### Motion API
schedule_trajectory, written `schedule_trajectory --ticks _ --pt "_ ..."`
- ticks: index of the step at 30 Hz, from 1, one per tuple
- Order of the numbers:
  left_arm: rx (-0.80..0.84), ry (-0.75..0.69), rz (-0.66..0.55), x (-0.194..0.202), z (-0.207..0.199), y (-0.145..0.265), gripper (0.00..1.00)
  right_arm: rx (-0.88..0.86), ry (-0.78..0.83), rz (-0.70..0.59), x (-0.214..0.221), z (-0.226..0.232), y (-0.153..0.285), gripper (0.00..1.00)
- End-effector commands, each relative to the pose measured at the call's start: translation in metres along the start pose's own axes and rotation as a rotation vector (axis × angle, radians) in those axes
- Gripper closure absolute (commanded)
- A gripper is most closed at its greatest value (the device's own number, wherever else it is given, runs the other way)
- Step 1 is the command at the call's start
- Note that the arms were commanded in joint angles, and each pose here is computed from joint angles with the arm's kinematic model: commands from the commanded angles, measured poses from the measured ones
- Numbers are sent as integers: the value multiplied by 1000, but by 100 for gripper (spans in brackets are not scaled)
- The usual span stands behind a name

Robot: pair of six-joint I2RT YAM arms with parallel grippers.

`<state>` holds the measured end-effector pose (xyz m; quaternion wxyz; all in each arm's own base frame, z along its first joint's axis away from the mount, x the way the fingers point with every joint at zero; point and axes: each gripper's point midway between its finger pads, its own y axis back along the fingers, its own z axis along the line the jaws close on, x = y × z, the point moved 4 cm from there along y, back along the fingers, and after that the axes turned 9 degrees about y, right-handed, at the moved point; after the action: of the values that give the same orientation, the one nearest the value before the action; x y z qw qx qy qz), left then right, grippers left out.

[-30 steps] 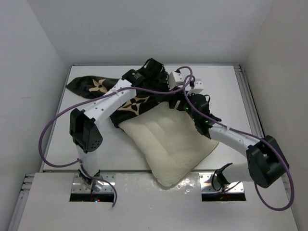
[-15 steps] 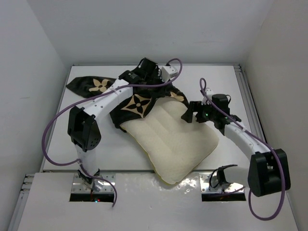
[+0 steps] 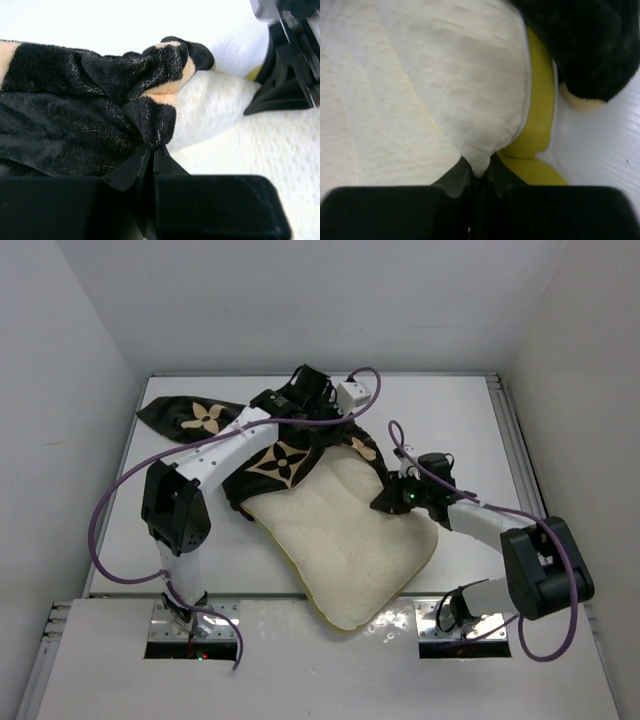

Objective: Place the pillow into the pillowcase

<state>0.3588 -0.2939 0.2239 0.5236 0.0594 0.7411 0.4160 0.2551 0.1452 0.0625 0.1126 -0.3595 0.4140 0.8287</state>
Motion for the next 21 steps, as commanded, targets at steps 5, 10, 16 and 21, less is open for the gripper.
schedule_trajectory --ticks 5,10,16,21 --pt "45 -71 -87 -23 -18 20 100 -21 101 -425 -86 68 29 100" --pt "182 -179 -122 -32 -48 31 100 3 185 -769 -145 107 72 100" --pt "403 -304 -129 -31 -89 55 100 51 208 -879 -174 120 84 100" --pt "533 -368 -152 -40 -118 76 100 107 150 -918 -180 112 68 100"
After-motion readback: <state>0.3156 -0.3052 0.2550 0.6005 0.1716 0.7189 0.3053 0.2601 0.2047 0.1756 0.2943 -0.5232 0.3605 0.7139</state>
